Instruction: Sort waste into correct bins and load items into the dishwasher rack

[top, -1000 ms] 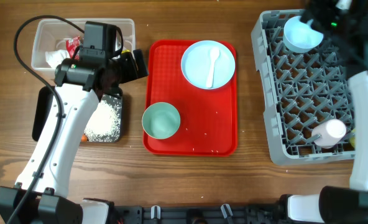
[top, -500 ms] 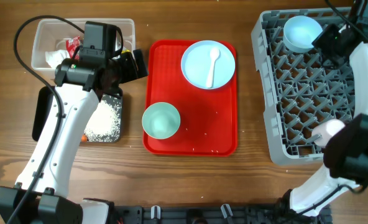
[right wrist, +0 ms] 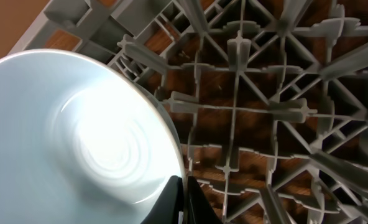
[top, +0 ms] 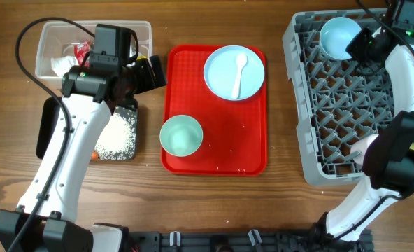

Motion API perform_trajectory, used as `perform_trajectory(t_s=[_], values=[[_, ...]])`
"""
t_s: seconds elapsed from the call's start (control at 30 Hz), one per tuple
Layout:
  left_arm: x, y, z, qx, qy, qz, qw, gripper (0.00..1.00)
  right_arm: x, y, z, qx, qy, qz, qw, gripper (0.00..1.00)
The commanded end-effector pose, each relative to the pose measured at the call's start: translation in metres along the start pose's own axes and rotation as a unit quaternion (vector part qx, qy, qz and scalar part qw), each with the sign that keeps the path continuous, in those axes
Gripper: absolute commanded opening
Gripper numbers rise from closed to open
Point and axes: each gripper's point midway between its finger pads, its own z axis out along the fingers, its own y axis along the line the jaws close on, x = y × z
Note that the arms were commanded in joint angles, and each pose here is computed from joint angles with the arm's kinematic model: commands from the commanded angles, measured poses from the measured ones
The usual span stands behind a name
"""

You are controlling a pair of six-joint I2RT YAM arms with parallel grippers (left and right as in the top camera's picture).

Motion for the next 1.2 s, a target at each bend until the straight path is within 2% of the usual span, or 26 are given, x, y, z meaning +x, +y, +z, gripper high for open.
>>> perform_trajectory(t_s=[0.0,0.13,0.17,0.23,0.33,0.53,0.63,0.93,1.17], values=[[-0.004,0.001,-0.003,-0.002,-0.008,-0.002,1.000,1.00,-0.010,-0.017,-0.037,0.065,-0.039,-0.030,0.997,0.04],[-0.004,0.001,-0.003,-0.003,-0.008,-0.002,1.000,1.00,-0.006,-0.027,-0.108,0.195,-0.098,-0.069,0.973,0.04],[-0.004,0.001,-0.003,-0.002,-0.008,-0.002,1.000,1.00,0.006,-0.020,-0.129,0.266,-0.117,-0.117,0.950,0.04],[-0.004,0.001,-0.003,-0.002,-0.008,-0.002,1.000,1.00,0.018,-0.010,-0.139,0.313,-0.126,-0.161,0.928,0.04],[-0.004,0.001,-0.003,-0.002,-0.008,-0.002,1.000,1.00,0.023,0.021,-0.162,0.378,-0.190,-0.224,0.878,0.04],[-0.004,0.001,-0.003,-0.002,-0.008,-0.002,1.000,1.00,0.002,0.042,-0.144,0.443,-0.193,-0.341,0.806,0.04],[-0.004,0.001,-0.003,-0.002,-0.008,-0.002,1.000,1.00,0.005,0.045,-0.120,0.463,-0.138,-0.429,0.763,0.04],[-0.004,0.001,-0.003,-0.002,-0.008,-0.002,1.000,1.00,0.016,0.049,-0.081,0.463,-0.090,-0.489,0.733,0.04],[-0.004,0.001,-0.003,-0.002,-0.008,-0.002,1.000,1.00,0.023,0.068,-0.076,0.458,-0.090,-0.526,0.711,0.04]])
